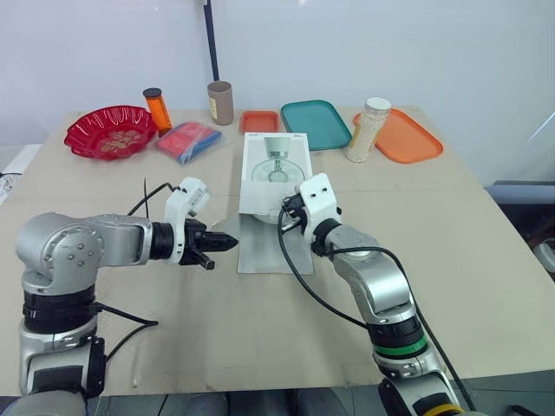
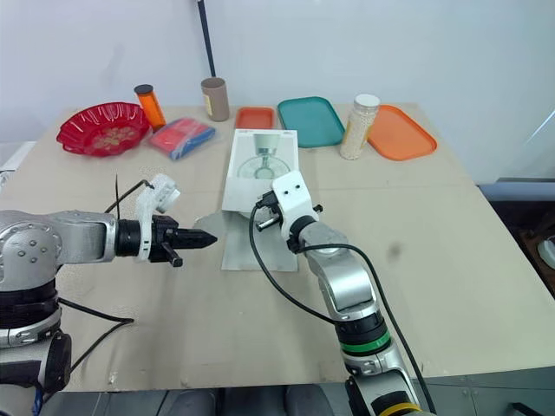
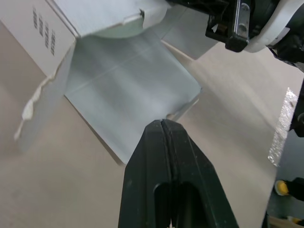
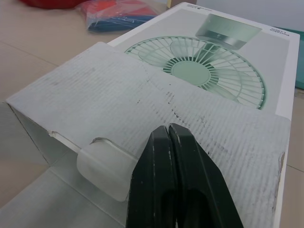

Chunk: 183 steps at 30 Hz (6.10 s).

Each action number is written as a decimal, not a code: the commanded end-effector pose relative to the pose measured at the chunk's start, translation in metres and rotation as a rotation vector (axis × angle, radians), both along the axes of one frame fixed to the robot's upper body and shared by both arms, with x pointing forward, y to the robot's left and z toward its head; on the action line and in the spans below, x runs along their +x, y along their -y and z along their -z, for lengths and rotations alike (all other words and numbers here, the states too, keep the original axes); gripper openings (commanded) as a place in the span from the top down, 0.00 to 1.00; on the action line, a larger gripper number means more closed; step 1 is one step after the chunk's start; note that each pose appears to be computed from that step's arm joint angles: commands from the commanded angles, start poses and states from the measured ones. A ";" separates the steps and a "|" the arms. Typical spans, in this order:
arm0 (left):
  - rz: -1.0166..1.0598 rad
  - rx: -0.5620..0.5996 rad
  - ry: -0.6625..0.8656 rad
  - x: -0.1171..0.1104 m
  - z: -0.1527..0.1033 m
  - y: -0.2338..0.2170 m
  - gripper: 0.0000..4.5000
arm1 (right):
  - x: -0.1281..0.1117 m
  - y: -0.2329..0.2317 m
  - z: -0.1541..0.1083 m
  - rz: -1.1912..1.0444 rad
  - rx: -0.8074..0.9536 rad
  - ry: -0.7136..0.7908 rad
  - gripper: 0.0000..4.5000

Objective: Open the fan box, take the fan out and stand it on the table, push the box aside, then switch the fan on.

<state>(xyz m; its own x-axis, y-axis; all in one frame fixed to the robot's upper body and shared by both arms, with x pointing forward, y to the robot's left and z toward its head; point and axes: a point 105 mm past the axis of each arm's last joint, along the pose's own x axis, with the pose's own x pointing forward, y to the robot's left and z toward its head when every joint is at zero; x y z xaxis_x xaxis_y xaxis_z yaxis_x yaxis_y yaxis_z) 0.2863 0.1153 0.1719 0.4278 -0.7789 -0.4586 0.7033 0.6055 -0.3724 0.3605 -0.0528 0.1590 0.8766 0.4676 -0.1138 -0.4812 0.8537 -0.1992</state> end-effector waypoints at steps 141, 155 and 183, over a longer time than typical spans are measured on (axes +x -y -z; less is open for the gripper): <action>-0.575 -0.646 -0.055 0.054 0.040 0.076 0.00 | 0.012 0.024 0.008 0.023 -0.148 -0.043 1.00; -0.543 -0.720 -0.073 0.057 0.033 0.086 0.00 | 0.011 0.025 0.011 0.021 -0.156 -0.050 1.00; -0.619 -0.576 -0.073 0.040 0.061 0.049 0.00 | 0.009 0.023 0.014 0.008 -0.163 -0.061 1.00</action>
